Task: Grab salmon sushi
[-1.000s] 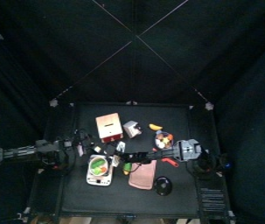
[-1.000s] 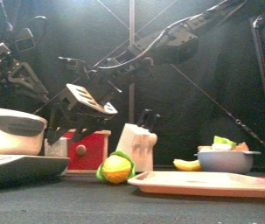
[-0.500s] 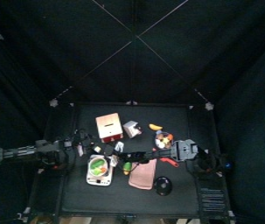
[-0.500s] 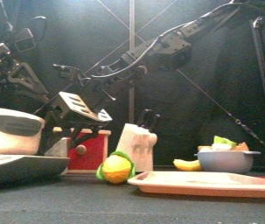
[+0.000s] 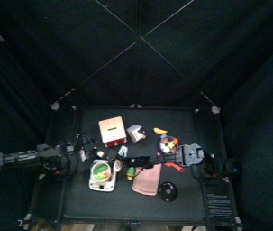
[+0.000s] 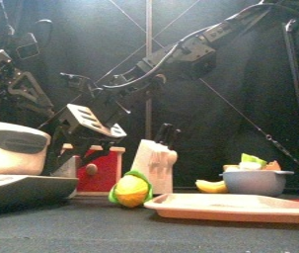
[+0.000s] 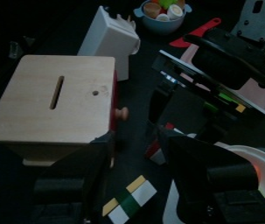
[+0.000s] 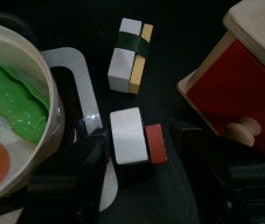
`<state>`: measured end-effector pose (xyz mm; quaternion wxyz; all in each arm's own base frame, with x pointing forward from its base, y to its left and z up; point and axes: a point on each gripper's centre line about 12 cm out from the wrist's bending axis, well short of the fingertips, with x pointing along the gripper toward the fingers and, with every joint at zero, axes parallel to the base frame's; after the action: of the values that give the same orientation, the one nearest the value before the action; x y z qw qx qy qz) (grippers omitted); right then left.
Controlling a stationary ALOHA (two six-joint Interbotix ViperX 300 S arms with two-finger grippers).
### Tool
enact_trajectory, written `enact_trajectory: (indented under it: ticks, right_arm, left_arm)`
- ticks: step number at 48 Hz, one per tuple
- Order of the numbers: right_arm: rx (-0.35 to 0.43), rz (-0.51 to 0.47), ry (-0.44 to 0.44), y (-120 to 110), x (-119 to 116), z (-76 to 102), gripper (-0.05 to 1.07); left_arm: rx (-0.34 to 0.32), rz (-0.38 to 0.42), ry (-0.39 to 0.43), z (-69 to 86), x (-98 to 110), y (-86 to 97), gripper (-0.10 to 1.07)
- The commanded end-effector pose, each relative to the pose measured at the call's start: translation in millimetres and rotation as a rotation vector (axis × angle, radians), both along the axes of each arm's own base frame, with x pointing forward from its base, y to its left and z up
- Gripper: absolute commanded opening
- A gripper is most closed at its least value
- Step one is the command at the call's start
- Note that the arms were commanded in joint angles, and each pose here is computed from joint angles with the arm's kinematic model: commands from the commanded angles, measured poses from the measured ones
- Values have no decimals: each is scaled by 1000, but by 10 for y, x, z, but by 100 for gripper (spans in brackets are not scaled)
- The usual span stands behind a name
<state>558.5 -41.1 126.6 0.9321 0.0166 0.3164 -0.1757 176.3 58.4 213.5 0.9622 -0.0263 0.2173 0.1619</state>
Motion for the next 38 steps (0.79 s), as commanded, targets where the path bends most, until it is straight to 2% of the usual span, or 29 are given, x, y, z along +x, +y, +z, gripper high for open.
enact_trajectory:
  ticks: [1, 7, 20, 34, 38]
  right_arm:
    - [-5, -15, -44, -60, 10, 243, 74]
    - [-13, -31, -49, -72, -31, 336, 68]
    - [-23, -39, -71, -48, -157, 582, 68]
    - [-29, -51, -51, -63, -215, 546, 68]
    - [-36, -68, -56, -82, -262, 626, 68]
  left_arm:
    - [9, -2, -21, 63, 24, 7, 82]
    - [6, -2, -23, 64, 25, 7, 82]
    - [6, -3, -23, 64, 26, 4, 82]
    - [2, -3, -23, 63, 26, 1, 82]
    - [1, -3, -22, 52, 23, 0, 82]
